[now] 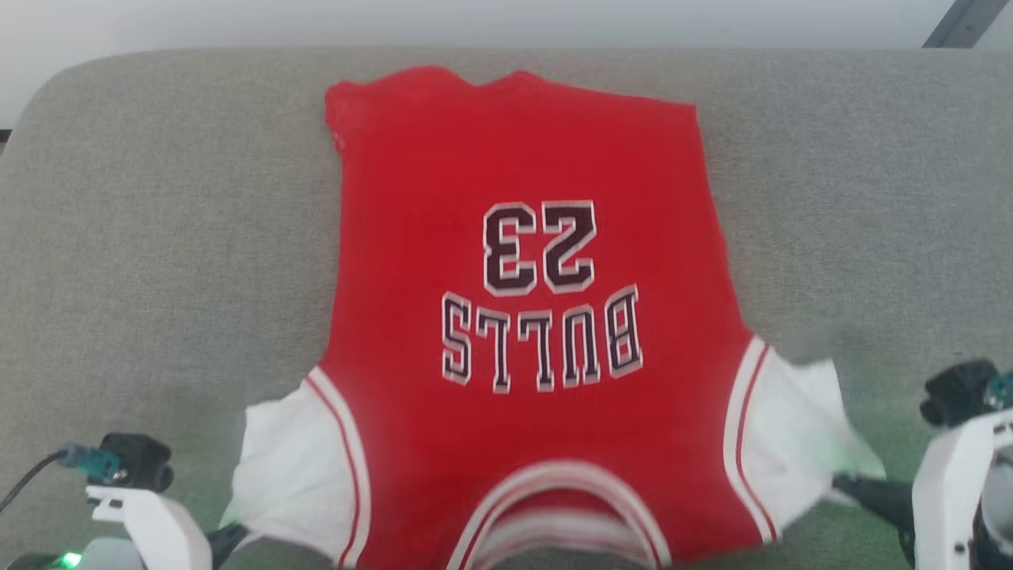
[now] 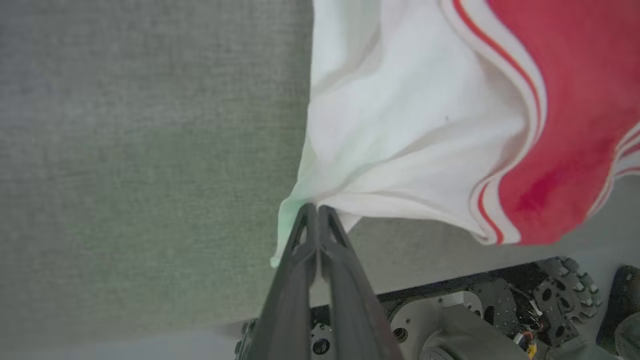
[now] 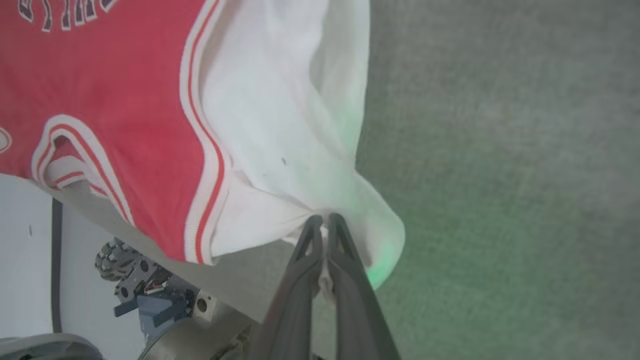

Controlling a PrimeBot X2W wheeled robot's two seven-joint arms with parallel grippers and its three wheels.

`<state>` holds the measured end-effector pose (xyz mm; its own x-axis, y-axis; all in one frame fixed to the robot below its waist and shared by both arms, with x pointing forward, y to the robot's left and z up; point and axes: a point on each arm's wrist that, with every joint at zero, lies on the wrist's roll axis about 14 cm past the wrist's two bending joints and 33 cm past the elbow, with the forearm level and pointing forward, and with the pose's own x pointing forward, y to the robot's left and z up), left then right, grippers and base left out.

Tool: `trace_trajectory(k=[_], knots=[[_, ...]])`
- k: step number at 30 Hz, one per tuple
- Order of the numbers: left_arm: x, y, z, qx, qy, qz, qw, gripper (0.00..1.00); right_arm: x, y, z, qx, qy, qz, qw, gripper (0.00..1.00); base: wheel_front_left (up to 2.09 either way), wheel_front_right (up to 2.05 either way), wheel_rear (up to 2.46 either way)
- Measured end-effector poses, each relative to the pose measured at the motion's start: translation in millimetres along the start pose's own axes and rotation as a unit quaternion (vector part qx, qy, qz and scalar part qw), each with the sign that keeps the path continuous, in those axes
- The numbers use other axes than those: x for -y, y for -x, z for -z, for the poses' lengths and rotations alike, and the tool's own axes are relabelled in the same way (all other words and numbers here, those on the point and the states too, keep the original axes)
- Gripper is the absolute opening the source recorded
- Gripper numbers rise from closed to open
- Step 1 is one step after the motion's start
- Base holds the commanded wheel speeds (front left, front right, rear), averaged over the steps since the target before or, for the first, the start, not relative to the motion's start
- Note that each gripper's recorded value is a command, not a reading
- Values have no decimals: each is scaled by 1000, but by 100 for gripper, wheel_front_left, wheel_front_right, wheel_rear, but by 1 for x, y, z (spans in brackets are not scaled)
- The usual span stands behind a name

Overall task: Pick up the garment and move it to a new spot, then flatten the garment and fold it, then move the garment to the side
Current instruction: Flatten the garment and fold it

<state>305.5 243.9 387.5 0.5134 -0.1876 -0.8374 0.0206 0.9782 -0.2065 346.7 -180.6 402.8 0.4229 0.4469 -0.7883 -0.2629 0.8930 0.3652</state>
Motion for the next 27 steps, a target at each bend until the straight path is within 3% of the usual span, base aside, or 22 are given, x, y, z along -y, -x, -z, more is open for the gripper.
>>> trace_trajectory(k=[6, 15, 17, 18, 19, 23, 27], knots=[[-14, 0, 22, -38, 25, -26, 999, 0, -5, 5, 38, -64, -25, -7, 998, 0, 0, 0, 0], [-10, -9, 28, -44, 35, -22, 998, 0, -13, -3, 55, -89, -50, -12, 995, 0, 0, 0, 0], [-10, -10, 26, -39, 36, -22, 998, 0, -12, -4, 54, -86, -50, -8, 995, 35, 0, 0, 0], [-10, -10, 26, -37, 36, -21, 998, 0, -12, -5, 53, -86, -50, -7, 995, 43, 0, 0, 0], [-10, -10, 26, -37, 36, -21, 998, 0, -12, -5, 53, -86, -50, -7, 995, 100, 0, 0, 0], [-7, -11, 25, -29, 38, -17, 999, 0, -17, -5, 34, -56, -39, -8, 998, 100, 0, 0, 0], [-3, -10, 23, -19, 41, -10, 999, 0, -21, 0, -6, 15, -24, -6, 1000, 100, 0, 0, 0]])
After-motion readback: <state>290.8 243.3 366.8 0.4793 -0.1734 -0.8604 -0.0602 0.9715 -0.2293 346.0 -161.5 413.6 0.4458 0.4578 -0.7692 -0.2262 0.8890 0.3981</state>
